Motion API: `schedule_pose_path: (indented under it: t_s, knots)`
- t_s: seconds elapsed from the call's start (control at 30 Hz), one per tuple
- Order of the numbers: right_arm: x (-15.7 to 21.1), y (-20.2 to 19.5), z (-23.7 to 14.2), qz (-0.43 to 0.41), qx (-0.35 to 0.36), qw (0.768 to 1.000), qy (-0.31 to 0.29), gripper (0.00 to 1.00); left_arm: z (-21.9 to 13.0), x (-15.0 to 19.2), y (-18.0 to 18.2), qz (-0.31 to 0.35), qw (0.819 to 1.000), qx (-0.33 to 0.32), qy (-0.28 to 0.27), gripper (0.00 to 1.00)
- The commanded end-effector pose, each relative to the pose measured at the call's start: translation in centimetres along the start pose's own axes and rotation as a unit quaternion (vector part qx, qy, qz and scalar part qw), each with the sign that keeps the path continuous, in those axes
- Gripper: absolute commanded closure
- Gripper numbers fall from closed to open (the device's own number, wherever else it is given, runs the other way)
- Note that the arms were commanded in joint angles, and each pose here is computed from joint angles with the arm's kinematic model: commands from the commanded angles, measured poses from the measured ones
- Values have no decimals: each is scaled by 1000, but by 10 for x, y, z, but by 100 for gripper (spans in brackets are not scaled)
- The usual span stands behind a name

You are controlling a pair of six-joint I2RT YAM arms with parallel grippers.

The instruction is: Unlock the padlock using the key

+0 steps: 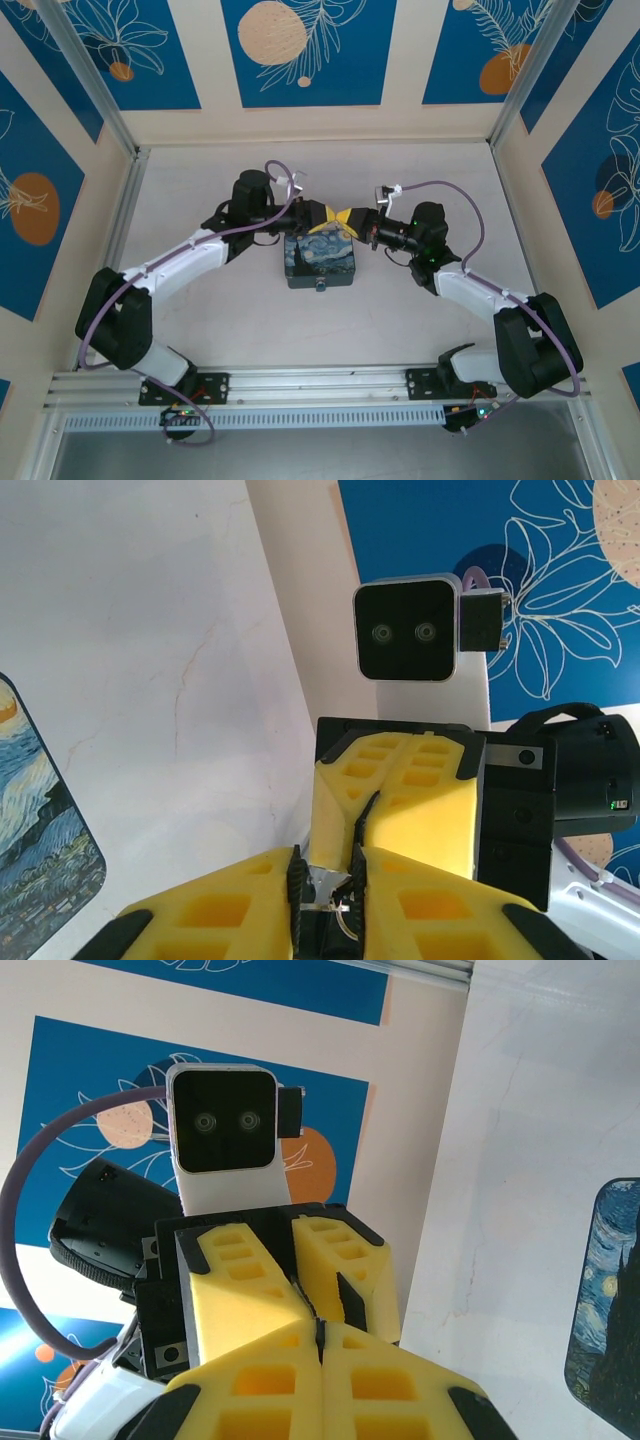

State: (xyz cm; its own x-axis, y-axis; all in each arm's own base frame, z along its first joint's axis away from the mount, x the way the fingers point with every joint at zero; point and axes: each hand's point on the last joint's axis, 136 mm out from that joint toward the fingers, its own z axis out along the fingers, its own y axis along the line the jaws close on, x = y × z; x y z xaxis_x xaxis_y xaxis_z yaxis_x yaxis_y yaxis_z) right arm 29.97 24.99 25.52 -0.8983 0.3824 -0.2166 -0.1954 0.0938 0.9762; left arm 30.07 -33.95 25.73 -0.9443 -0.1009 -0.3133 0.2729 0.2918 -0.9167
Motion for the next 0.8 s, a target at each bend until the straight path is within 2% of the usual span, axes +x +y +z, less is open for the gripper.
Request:
schedule_pose_path:
  t_s: [0.0,0.2,0.4,0.53,0.57,0.63,0.67,0.7,0.77]
  knots:
    - [-1,-2,0,1,-4,1000,-1,100,5,3,-6,9,1000,15,10,82]
    - [0,-4,2,3,-4,1000,4,100,7,2,-6,9,1000,18,11,83]
    - [1,-7,2,4,-2,1000,8,100,9,1,-7,13,1000,23,9,100]
    - [3,-8,1,5,-2,1000,10,100,10,0,-6,14,1000,23,8,100]
    - [2,-9,-1,6,-1,1000,8,98,10,0,-5,14,1000,22,6,100]
    - [0,-8,-6,7,-2,1000,0,69,9,-1,-5,16,1000,20,1,100]
    - [-3,-9,-11,8,-1,1000,-10,58,7,-2,-6,19,1000,20,-4,100]
    - [-6,-9,-16,10,2,1000,-21,50,5,-2,-6,22,1000,18,-9,100]
    - [-11,-9,-26,10,7,999,-36,45,3,-3,-8,26,999,17,-17,100]
